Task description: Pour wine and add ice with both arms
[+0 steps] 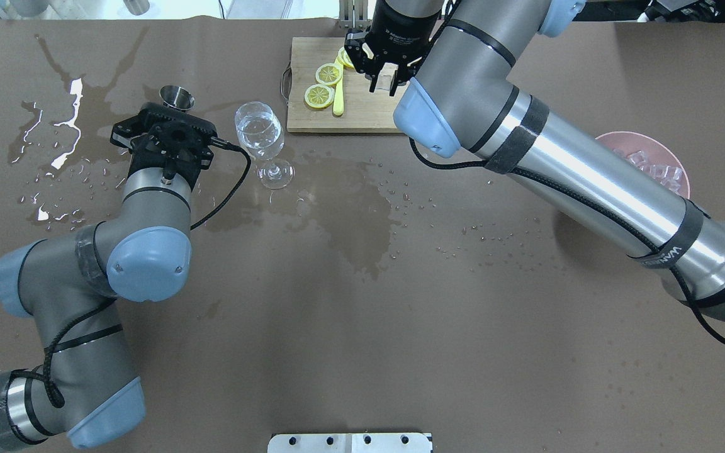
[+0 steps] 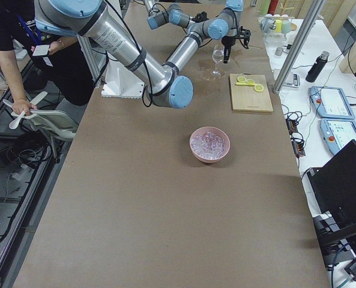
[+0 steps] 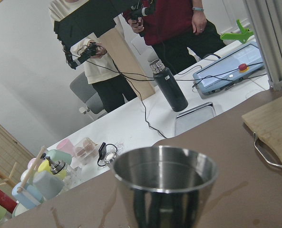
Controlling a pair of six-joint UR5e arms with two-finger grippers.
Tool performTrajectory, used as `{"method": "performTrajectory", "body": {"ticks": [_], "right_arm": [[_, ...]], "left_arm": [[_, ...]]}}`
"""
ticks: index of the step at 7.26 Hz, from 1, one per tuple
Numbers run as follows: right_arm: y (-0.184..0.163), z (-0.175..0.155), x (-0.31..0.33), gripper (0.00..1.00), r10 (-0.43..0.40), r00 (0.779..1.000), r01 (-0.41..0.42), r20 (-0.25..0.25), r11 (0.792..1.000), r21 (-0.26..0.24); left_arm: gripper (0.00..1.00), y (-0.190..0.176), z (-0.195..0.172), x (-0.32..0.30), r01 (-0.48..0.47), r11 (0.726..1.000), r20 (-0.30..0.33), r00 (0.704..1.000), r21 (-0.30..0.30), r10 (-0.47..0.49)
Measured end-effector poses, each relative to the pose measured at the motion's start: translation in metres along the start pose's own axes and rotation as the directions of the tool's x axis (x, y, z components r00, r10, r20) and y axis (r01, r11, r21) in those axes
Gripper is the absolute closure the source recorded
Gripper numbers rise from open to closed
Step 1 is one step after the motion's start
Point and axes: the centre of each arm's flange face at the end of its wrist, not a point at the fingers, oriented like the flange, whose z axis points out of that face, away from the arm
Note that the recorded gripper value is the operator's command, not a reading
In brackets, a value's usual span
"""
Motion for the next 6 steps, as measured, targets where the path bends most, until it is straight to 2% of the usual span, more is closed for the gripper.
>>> {"method": "performTrajectory", "body": {"ticks": [2, 6], "right_arm": [[-0.015, 0.003, 0.026, 1.0, -0.017, 1.0, 0.017, -0.018, 1.0, 0.008], [-0.02, 0.002, 0.034, 1.0, -0.021, 1.0, 0.021, -0.021, 1.0, 0.008]], "left_arm": [[0.86, -0.012, -0.001, 0.013, -0.014, 1.0, 0.008, 1.0, -0.006, 0.014], [0.86, -0.019, 0.009, 0.04, -0.029, 0.999, 0.017, 0.999, -0.013, 0.03]]}}
